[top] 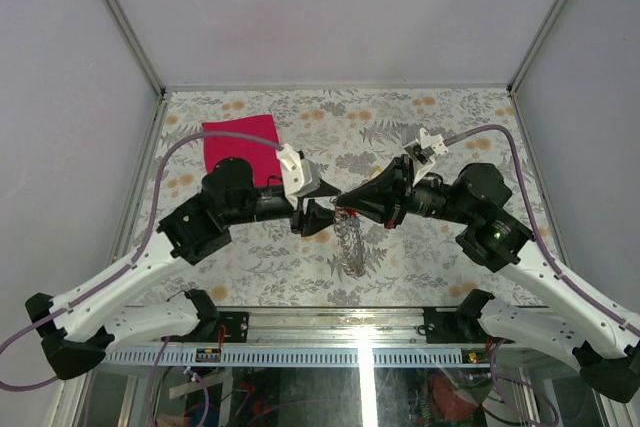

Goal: Put the keys on the keyring

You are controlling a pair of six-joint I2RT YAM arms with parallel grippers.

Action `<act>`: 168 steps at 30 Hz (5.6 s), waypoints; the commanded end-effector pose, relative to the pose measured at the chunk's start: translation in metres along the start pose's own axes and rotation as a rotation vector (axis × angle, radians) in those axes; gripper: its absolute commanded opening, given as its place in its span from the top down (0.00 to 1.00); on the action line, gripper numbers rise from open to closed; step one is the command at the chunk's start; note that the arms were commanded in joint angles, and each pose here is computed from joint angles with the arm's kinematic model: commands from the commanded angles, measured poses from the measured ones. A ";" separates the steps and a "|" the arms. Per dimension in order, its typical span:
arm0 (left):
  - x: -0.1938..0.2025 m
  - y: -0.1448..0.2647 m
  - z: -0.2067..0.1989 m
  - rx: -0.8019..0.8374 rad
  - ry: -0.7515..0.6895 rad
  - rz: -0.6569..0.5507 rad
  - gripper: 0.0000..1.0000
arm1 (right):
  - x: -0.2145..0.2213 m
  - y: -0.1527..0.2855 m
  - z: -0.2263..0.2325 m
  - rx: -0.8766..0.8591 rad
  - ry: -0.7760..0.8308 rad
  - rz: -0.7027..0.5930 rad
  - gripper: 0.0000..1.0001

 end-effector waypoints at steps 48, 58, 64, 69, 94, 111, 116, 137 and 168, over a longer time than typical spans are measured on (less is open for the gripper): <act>-0.090 0.051 -0.044 0.124 -0.190 -0.323 0.61 | -0.051 0.013 0.058 -0.248 0.408 0.041 1.00; -0.088 0.045 -0.045 0.145 -0.182 -0.319 0.61 | -0.056 0.010 0.061 -0.268 0.399 0.031 1.00; -0.086 0.039 -0.047 0.180 -0.174 -0.309 0.64 | -0.057 0.009 0.061 -0.277 0.395 0.025 1.00; -0.086 0.036 -0.046 0.184 -0.167 -0.306 0.77 | -0.056 0.008 0.061 -0.281 0.387 0.029 1.00; -0.081 0.038 -0.040 0.133 -0.141 -0.293 0.80 | -0.057 0.014 0.054 -0.212 0.434 0.026 1.00; -0.092 0.041 -0.041 0.120 -0.064 -0.389 0.73 | -0.057 0.017 0.050 -0.190 0.493 -0.042 1.00; -0.094 0.037 -0.042 0.141 -0.039 -0.407 0.72 | -0.056 0.016 0.047 -0.181 0.489 -0.041 1.00; -0.089 0.027 -0.042 0.166 -0.019 -0.399 0.75 | -0.055 0.011 0.044 -0.177 0.478 -0.043 1.00; -0.057 0.007 -0.005 -0.026 0.159 -0.182 1.00 | -0.063 0.026 0.014 0.061 0.497 -0.111 0.66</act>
Point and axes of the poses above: each gripper's point midway between its finger pads, its own y axis back along the fingers, its own z axis along the line the jaws close on, x = y × z, the point moved 1 cm from there along y, back along the fingers
